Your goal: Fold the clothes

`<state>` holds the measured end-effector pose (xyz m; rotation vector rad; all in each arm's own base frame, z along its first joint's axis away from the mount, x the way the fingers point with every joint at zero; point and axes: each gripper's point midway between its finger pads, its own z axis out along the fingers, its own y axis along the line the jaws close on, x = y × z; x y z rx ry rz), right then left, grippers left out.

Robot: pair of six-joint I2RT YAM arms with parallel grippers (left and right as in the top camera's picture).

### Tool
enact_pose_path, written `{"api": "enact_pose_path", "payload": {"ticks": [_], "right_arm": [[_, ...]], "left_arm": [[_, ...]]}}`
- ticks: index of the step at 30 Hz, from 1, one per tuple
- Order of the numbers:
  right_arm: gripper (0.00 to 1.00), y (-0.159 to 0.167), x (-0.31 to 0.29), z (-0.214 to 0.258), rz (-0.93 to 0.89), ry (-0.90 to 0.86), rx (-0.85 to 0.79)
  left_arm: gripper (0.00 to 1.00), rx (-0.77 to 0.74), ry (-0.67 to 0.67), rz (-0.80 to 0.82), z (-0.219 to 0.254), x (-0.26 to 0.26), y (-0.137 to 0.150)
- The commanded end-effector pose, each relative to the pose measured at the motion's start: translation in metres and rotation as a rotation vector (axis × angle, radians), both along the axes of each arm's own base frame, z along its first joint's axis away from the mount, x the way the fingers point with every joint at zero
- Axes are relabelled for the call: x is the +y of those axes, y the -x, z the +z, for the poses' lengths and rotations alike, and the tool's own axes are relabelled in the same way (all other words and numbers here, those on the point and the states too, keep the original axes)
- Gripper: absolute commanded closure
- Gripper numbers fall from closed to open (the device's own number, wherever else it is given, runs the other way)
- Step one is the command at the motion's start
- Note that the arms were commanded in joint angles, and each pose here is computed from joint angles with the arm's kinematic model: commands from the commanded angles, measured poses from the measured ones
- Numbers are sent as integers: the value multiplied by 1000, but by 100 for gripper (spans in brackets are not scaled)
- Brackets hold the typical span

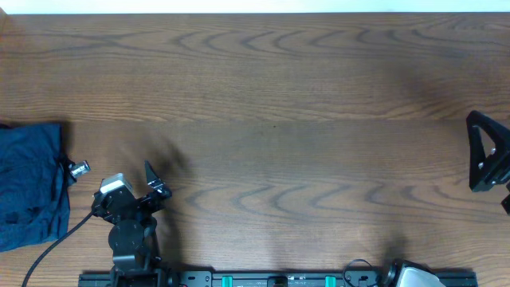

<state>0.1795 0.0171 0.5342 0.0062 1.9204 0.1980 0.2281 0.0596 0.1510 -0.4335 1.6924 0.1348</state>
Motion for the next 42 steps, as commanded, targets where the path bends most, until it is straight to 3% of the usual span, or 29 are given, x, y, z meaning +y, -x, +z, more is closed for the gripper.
{"api": "enact_pose_path", "payload": {"ticks": [1, 22, 32, 37, 42], "right_arm": [[1, 0, 1, -1, 5, -8, 4], [1, -3, -8, -3, -36, 30, 11], [1, 27, 12, 0, 51, 141, -211], [1, 24, 24, -43, 128, 154, -326], [1, 12, 33, -123, 194, 138, -320]], "left_arm": [[2, 23, 2, 27, -13, 5, 1], [2, 23, 2, 27, -13, 5, 1], [2, 23, 2, 27, -13, 5, 1], [2, 23, 2, 27, -13, 5, 1], [2, 23, 2, 27, -13, 5, 1]]}}
